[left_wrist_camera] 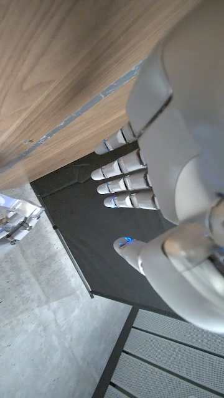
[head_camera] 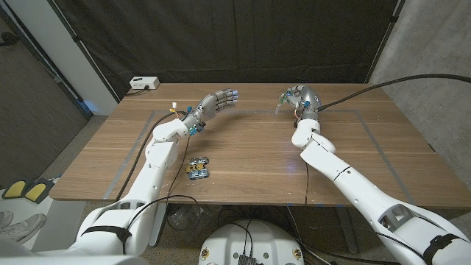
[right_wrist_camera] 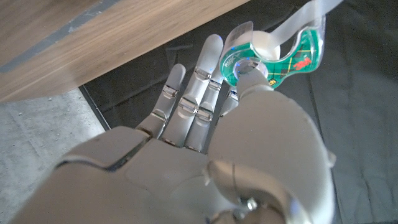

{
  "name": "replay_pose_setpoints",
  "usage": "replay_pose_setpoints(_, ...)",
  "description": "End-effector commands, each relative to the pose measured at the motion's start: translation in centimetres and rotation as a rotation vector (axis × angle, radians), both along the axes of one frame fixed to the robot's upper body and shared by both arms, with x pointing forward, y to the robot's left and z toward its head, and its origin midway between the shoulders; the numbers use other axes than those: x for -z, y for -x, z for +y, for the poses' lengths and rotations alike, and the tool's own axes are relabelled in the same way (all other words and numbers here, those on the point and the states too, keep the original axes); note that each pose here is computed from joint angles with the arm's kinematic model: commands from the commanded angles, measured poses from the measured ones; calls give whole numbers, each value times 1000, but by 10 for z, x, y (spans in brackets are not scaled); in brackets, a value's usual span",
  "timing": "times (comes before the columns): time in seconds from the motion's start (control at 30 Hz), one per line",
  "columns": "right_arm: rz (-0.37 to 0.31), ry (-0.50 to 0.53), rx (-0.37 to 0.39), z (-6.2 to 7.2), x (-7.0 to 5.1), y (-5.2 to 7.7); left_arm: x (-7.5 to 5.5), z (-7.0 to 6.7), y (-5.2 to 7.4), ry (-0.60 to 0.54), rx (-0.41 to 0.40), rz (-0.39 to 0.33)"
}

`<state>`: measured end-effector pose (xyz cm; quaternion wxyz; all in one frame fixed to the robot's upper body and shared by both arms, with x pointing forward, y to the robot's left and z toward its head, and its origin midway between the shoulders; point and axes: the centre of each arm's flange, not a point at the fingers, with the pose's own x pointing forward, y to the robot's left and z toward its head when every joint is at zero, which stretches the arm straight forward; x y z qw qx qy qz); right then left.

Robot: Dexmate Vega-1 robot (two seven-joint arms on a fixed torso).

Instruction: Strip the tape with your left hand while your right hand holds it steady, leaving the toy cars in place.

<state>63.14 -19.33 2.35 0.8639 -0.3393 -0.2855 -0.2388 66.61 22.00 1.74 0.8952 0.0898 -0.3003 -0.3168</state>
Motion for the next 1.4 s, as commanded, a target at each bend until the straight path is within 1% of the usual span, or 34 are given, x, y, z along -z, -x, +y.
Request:
replay_pose_setpoints(0.03,-98,31,-84,19,-5,17,-9,-22,10,-76,93,-43)
replay_pose_setpoints(0.13,-126,47,-74,24,-6,20,-12,-27,11,-104,112,-62)
replay_pose_setpoints(0.2,-131,50,-91,26,-7,22,-13,-30,10,-109,124,-61)
replay_pose_setpoints(0.33,-158,57,-113,29,-8,28,-12,-34,9,-131,111,-70)
replay_pose_setpoints(0.57,-198,73,-149,35,-12,38,-16,-41,11,-182,83,-122)
replay_pose_setpoints(0.67,-211,78,-182,38,-13,41,-17,-43,12,-194,69,-142)
replay_pose_setpoints(0.77,-237,88,-217,42,-14,47,-18,-45,13,-209,66,-156)
replay_pose_setpoints(0.83,-258,101,-220,46,-15,51,-17,-46,14,-213,68,-161)
replay_pose_setpoints(0.97,-279,132,-228,53,-17,59,-18,-49,15,-227,63,-177)
replay_pose_setpoints(1.07,-280,128,-245,55,-18,60,-18,-51,15,-239,73,-182)
replay_pose_setpoints(1.17,-281,134,-242,57,-19,60,-18,-53,16,-257,71,-192)
replay_pose_setpoints(1.23,-278,132,-240,58,-20,60,-18,-54,15,-258,83,-189)
replay_pose_setpoints(1.4,-278,132,-238,59,-20,61,-16,-54,16,-263,78,-188)
